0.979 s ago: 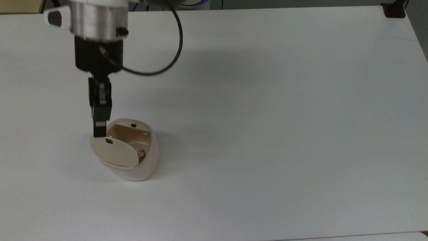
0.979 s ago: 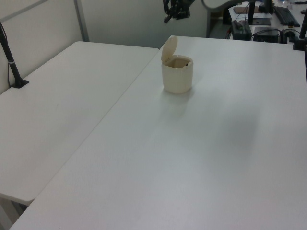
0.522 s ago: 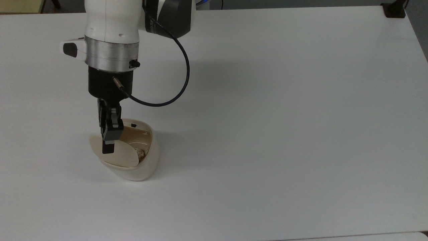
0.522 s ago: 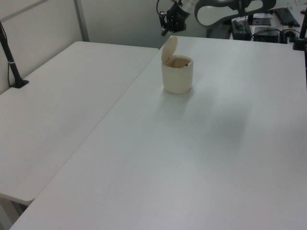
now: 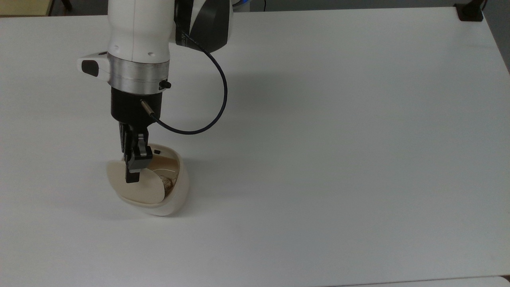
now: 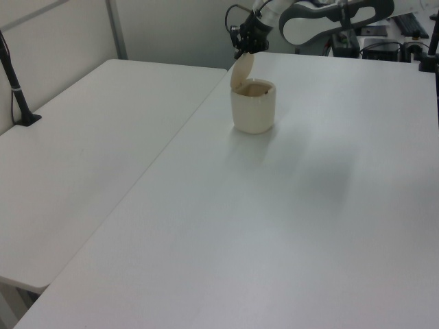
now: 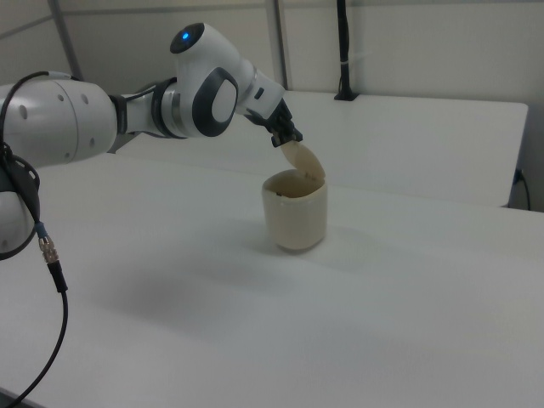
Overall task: Close the trash bin
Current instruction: 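Push the raised lid over and down onto the bin opening with the gripper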
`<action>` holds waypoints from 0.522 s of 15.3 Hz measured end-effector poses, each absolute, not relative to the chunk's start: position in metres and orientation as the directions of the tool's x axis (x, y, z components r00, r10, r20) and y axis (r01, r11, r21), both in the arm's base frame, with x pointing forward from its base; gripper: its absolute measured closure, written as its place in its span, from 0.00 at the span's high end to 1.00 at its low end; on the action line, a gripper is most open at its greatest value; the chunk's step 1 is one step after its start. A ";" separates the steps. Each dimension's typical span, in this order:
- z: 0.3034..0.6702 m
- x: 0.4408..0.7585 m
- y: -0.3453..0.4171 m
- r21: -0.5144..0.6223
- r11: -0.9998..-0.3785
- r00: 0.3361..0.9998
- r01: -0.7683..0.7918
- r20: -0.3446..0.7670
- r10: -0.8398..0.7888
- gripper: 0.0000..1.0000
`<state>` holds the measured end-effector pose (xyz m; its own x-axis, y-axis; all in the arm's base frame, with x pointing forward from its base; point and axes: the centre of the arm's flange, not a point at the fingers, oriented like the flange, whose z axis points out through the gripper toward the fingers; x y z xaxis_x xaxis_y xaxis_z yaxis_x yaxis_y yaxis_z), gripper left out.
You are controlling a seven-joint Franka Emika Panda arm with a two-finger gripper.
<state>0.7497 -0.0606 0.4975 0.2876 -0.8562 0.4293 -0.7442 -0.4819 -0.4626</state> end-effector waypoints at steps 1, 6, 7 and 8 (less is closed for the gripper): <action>0.495 0.748 -0.060 -0.455 -0.488 0.296 -0.745 0.429 -0.853 0.01; 0.500 0.728 -0.061 -0.416 -0.539 0.354 -0.732 0.444 -0.823 0.01; 0.500 0.725 -0.061 -0.409 -0.545 0.363 -0.731 0.443 -0.820 0.01; 0.498 0.722 -0.060 -0.402 -0.552 0.373 -0.731 0.442 -0.816 0.01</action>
<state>0.7220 -0.0604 0.4977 0.3731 -0.8157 0.4421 -0.7308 -0.5519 -0.4017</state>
